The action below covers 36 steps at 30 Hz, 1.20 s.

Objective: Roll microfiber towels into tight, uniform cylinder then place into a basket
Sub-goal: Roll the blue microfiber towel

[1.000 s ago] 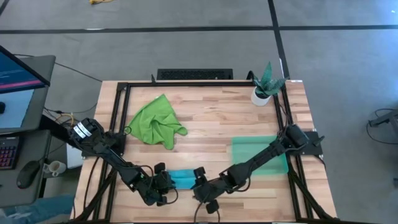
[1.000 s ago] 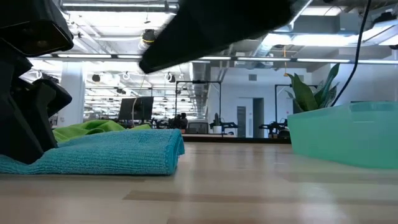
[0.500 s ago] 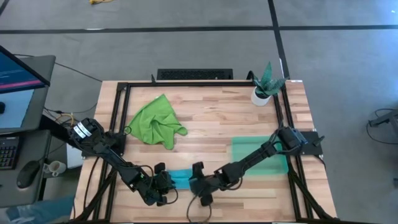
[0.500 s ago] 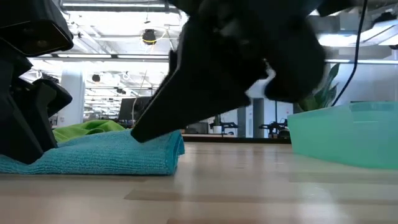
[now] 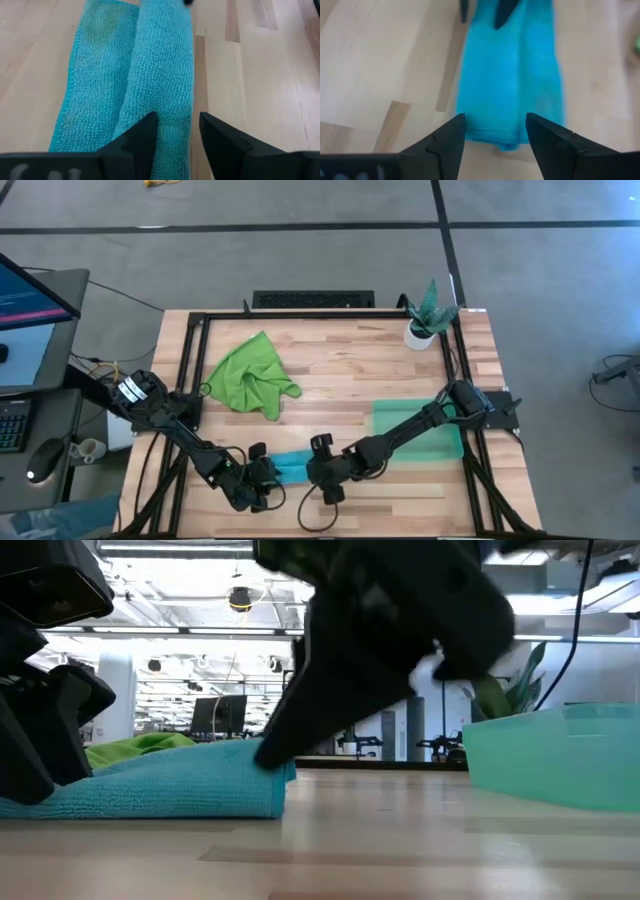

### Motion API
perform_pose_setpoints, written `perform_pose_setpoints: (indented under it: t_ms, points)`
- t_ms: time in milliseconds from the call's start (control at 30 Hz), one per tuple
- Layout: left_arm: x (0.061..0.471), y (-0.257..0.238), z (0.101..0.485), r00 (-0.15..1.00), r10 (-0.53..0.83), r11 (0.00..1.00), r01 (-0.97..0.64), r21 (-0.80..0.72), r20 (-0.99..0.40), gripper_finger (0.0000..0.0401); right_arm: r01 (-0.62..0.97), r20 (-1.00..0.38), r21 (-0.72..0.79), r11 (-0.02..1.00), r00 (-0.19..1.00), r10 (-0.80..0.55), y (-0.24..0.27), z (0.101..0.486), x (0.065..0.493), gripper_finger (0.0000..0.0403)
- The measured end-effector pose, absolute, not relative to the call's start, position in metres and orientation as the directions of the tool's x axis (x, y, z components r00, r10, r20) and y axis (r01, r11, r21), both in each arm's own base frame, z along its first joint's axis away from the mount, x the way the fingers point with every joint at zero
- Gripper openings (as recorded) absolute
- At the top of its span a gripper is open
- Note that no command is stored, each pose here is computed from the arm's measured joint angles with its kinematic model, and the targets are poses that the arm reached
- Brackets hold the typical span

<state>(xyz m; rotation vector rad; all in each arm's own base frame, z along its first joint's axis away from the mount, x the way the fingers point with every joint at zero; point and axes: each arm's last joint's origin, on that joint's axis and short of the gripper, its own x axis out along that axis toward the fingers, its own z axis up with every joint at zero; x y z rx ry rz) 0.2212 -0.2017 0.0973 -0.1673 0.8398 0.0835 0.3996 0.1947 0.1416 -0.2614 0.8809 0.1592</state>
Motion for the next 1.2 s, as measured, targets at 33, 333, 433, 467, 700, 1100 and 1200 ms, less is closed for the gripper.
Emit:
perform_pose_setpoints:
  t_ms: [33,333,433,467,700,1100,1200]
  points:
    - [0.221,-0.202,0.097,0.665,0.007,0.984,-0.139,-0.115,-0.746,0.0152,-0.238,-0.787,-0.164,0.957,0.616,0.019,0.194,0.149,0.399,0.0234]
    - [0.221,-0.202,0.097,0.665,0.007,0.984,-0.140,-0.115,-0.747,0.0158,-0.278,-0.744,-0.170,0.945,0.665,0.062,0.213,0.173,0.413,0.0234]
    - [0.221,-0.202,0.097,0.666,0.009,0.983,-0.141,-0.114,-0.746,0.0158,-0.316,-0.784,-0.190,0.929,0.618,0.050,0.217,0.149,0.411,0.0234]
    - [0.221,-0.202,0.097,0.666,0.009,0.983,-0.141,-0.114,-0.746,0.0158,-0.314,-0.779,-0.186,0.931,0.625,0.055,0.217,0.144,0.414,0.0234]
    - [0.221,-0.202,0.097,0.666,0.007,0.983,-0.140,-0.116,-0.746,0.0158,-0.276,-0.813,-0.182,0.944,0.583,0.014,0.216,0.117,0.417,0.0234]
    - [0.224,-0.204,0.113,0.623,-0.015,0.998,-0.044,-0.054,-0.782,0.0158,-0.100,-0.842,-0.074,0.992,0.539,-0.009,0.199,0.108,0.424,0.0232]
    - [0.224,-0.205,0.127,0.582,0.014,1.000,0.008,0.023,-0.813,0.0158,-0.046,-0.847,-0.037,0.998,0.532,-0.007,0.194,0.107,0.425,0.0218]
